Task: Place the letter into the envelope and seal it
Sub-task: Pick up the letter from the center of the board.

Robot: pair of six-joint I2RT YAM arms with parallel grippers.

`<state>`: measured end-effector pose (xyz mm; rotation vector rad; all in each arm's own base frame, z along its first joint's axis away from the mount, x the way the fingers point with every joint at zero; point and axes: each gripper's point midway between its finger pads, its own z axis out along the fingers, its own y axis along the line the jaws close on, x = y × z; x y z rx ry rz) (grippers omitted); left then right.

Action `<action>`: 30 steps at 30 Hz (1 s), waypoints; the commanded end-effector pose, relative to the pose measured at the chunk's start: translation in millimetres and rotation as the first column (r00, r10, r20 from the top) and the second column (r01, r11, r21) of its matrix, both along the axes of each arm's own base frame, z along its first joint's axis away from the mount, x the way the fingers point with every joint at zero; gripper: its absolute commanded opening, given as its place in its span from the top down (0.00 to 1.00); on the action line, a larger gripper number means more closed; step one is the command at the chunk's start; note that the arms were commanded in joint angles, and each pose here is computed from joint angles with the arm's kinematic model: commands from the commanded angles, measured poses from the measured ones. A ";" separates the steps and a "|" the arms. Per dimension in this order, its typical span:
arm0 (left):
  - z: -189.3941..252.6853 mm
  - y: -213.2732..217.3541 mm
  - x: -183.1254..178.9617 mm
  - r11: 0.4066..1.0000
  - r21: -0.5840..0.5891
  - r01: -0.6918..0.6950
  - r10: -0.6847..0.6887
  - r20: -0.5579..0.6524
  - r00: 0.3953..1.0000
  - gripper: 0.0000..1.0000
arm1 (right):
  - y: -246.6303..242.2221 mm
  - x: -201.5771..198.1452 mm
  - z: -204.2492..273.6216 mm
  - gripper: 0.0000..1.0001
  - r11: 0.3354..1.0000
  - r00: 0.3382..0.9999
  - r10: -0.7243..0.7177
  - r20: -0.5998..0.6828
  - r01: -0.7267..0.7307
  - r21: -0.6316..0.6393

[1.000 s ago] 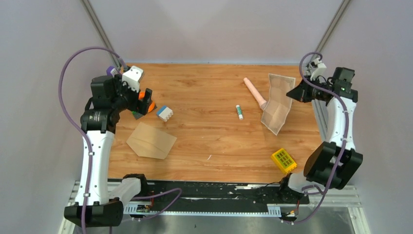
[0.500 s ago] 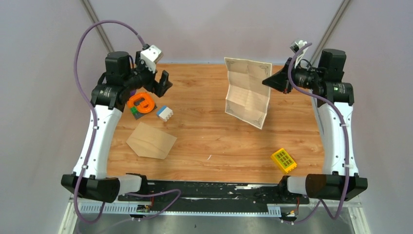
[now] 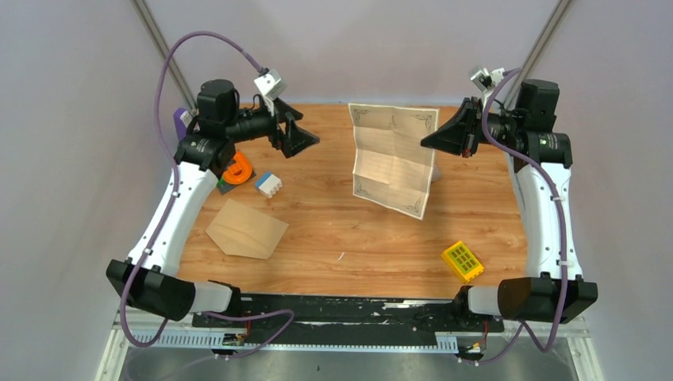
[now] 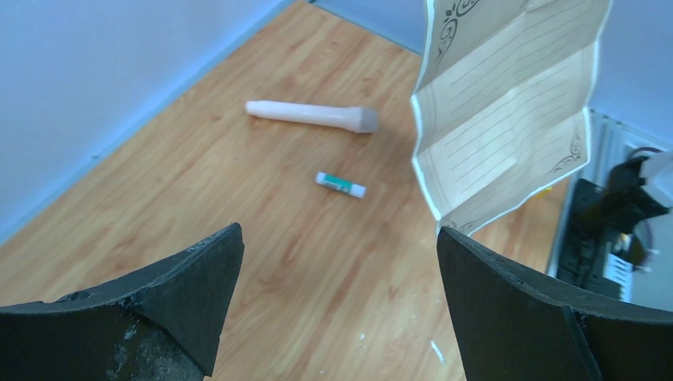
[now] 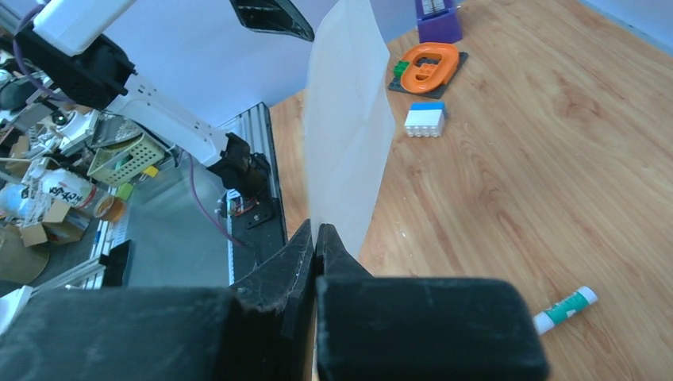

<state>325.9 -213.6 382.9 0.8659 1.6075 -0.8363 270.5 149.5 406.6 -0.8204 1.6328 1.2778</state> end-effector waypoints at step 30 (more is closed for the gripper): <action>-51.5 -80.3 -83.3 0.818 -0.270 0.509 -0.553 -0.123 0.824 0.00 | 9.8 -39.5 -14.1 1.00 0.986 0.989 0.146 -0.028 -0.143 0.091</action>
